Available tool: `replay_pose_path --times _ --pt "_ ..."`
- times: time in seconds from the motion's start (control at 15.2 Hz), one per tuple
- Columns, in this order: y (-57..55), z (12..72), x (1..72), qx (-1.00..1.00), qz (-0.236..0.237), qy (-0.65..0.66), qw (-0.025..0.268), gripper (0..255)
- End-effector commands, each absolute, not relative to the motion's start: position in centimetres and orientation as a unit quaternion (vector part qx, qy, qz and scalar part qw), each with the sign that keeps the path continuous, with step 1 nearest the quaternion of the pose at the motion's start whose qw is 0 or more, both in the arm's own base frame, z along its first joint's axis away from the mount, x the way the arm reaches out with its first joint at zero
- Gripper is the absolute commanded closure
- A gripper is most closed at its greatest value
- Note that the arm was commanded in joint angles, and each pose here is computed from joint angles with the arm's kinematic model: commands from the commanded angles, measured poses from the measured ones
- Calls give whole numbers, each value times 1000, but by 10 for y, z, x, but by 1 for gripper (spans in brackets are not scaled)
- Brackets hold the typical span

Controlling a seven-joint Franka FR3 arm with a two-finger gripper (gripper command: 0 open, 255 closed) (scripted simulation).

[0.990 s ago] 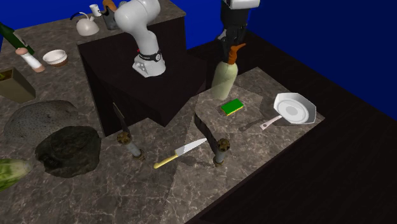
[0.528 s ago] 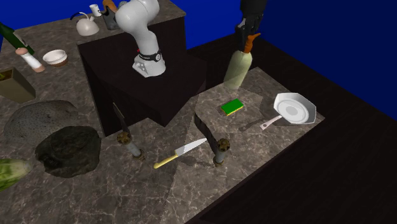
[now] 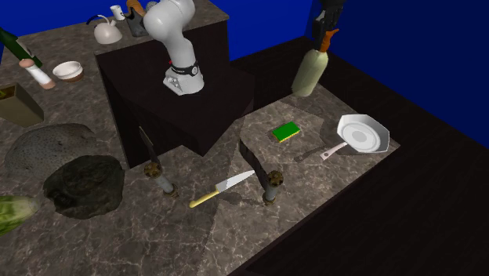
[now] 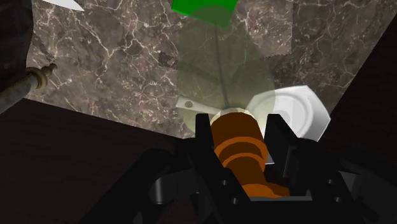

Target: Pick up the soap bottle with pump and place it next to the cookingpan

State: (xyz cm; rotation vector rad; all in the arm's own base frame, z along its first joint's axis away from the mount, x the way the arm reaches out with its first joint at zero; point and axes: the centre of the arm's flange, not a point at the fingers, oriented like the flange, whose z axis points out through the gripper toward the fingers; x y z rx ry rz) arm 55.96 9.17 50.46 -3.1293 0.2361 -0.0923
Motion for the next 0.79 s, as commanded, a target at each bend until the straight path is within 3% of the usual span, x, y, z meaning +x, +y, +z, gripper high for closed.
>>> replay_pose_path --times 0.0,0.73 --pt "120 504 565 -997 -30 76 1 255" --pt "261 505 598 -997 -30 76 1 255"
